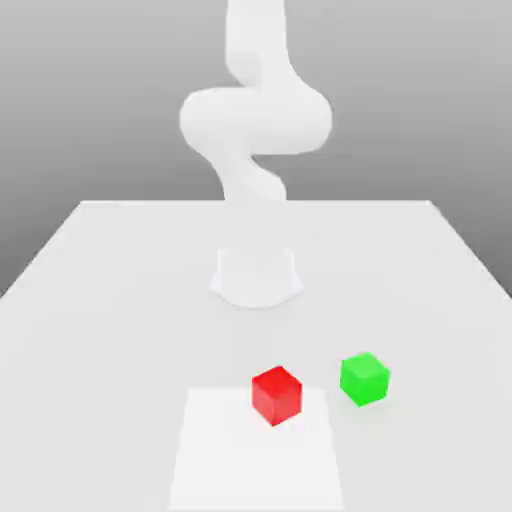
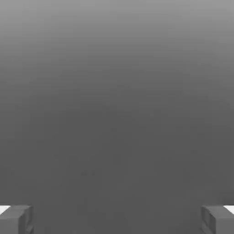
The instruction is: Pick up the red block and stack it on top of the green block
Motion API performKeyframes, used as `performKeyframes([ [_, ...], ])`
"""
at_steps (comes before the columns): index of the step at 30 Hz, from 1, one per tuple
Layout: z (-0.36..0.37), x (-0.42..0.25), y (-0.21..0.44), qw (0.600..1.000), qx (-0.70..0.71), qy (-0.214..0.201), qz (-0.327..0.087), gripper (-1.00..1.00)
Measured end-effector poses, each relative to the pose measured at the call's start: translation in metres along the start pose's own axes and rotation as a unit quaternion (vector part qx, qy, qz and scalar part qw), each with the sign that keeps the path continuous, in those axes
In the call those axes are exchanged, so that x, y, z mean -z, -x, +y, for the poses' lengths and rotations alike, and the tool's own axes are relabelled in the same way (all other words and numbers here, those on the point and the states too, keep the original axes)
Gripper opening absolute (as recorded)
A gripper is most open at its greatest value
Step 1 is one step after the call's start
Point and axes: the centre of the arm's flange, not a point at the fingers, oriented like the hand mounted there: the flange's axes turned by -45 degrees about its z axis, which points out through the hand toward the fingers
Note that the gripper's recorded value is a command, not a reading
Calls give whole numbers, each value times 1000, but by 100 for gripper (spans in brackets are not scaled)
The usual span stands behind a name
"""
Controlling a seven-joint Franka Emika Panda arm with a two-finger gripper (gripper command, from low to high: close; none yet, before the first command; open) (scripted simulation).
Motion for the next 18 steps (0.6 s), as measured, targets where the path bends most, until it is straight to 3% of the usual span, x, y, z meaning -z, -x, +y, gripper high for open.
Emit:
performKeyframes([
  [9, -18, -200, 111, 978, 122, -38, -163, 0],
  [18, -36, -322, 311, 907, 248, -101, -325, 0],
])
